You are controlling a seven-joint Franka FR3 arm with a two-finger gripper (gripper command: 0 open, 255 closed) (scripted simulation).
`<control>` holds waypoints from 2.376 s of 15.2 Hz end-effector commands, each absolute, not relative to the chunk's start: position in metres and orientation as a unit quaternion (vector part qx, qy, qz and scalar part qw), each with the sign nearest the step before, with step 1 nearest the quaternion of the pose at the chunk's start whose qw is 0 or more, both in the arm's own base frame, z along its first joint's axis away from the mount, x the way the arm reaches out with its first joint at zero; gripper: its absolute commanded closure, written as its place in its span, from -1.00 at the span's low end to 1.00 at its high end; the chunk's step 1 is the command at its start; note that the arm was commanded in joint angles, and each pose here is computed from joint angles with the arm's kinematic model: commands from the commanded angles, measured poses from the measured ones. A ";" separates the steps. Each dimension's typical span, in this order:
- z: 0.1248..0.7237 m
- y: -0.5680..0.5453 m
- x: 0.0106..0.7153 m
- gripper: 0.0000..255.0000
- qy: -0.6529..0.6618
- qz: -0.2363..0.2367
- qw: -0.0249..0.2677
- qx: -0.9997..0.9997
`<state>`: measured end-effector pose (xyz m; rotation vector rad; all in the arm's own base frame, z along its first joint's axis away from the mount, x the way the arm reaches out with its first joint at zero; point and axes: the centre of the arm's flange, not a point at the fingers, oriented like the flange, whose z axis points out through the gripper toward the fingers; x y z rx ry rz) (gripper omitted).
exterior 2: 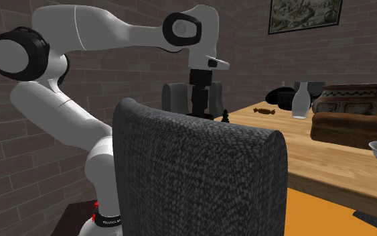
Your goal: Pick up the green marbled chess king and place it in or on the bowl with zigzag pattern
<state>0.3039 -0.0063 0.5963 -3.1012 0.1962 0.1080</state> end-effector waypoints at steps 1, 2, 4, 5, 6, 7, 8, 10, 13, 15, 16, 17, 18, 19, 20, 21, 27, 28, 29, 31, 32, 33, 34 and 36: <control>0.596 -0.006 0.304 -1.00 0.063 0.035 0.016 -0.997; 0.597 0.003 0.316 -1.00 0.065 0.038 0.011 -0.997; 0.597 0.020 0.340 -1.00 0.069 0.045 0.001 -0.997; 0.596 0.029 0.352 -1.00 0.071 0.048 -0.003 -0.996; 0.596 0.038 0.364 -1.00 0.073 0.051 -0.008 -0.996; 0.596 0.046 0.376 -1.00 0.075 0.055 -0.013 -0.996; 0.595 0.055 0.389 -1.00 0.077 0.058 -0.018 -0.995; 0.593 0.072 0.413 -1.00 0.081 0.065 -0.028 -0.994; 0.589 0.097 0.450 -1.00 0.087 0.075 -0.043 -0.993; 0.585 0.114 0.474 -1.00 0.091 0.081 -0.052 -0.991; 0.583 0.122 0.487 -1.00 0.092 0.084 -0.057 -0.990; 0.581 0.130 0.499 -1.00 0.094 0.088 -0.062 -0.990; 0.580 0.132 0.503 -1.00 0.095 0.089 -0.063 -0.989; 0.575 0.132 0.502 -1.00 0.095 0.089 -0.063 -0.989; 0.570 0.131 0.501 -1.00 0.095 0.089 -0.063 -0.989; 0.564 0.131 0.500 -1.00 0.095 0.089 -0.063 -0.989; 0.541 0.128 0.495 -1.00 0.095 0.089 -0.063 -0.989; 0.541 0.128 0.495 -1.00 0.095 0.089 -0.063 -0.989; 0.541 0.128 0.495 -1.00 0.095 0.089 -0.063 -0.989; 0.541 0.128 0.495 -1.00 0.095 0.089 -0.063 -0.989; 0.541 0.128 0.495 -1.00 0.095 0.089 -0.063 -0.989; 0.541 0.128 0.495 -1.00 0.095 0.089 -0.063 -0.989; 0.541 0.128 0.495 1.00 0.095 0.089 -0.063 -0.989; 0.541 0.128 0.495 1.00 0.095 0.089 -0.063 -0.989</control>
